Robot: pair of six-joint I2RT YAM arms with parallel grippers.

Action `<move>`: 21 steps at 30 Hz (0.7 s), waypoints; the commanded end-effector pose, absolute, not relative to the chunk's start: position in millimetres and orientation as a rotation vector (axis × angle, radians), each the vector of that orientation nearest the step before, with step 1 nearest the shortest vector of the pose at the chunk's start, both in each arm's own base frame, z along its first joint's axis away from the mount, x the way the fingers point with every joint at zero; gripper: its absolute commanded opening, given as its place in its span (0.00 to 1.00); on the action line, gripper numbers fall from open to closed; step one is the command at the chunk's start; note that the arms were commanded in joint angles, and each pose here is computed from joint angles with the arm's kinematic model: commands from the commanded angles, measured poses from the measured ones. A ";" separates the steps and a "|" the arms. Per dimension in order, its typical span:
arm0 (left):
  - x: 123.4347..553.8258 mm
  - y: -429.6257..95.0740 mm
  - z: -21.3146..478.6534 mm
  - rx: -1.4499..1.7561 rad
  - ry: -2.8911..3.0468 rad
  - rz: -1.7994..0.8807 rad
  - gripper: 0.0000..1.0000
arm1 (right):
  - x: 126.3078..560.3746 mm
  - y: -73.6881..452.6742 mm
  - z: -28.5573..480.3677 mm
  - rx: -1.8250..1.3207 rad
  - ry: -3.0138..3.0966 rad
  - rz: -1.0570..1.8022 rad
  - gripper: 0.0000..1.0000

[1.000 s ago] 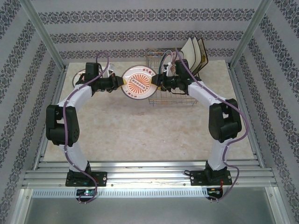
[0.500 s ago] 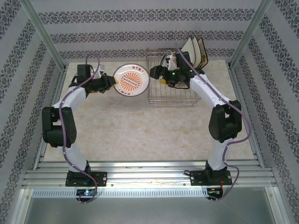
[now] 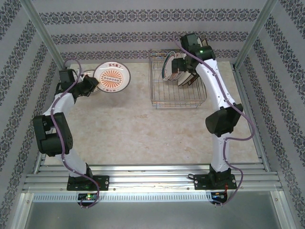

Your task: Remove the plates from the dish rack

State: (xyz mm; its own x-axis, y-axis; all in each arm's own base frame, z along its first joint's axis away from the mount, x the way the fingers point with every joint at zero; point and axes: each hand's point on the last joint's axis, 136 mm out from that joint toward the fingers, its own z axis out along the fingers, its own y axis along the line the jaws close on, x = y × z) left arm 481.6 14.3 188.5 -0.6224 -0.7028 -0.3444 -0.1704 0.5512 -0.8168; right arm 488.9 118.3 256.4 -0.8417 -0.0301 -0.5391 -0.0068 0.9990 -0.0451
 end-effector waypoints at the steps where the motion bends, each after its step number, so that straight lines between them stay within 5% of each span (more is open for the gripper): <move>1: 493.2 40.0 211.6 -0.712 2.009 -0.950 0.00 | 462.9 108.0 225.3 -0.149 2.724 -0.207 0.98; 21: 515.8 137.5 155.0 -0.979 2.000 -0.703 0.00 | 451.1 102.7 204.4 -0.127 2.764 -0.143 0.98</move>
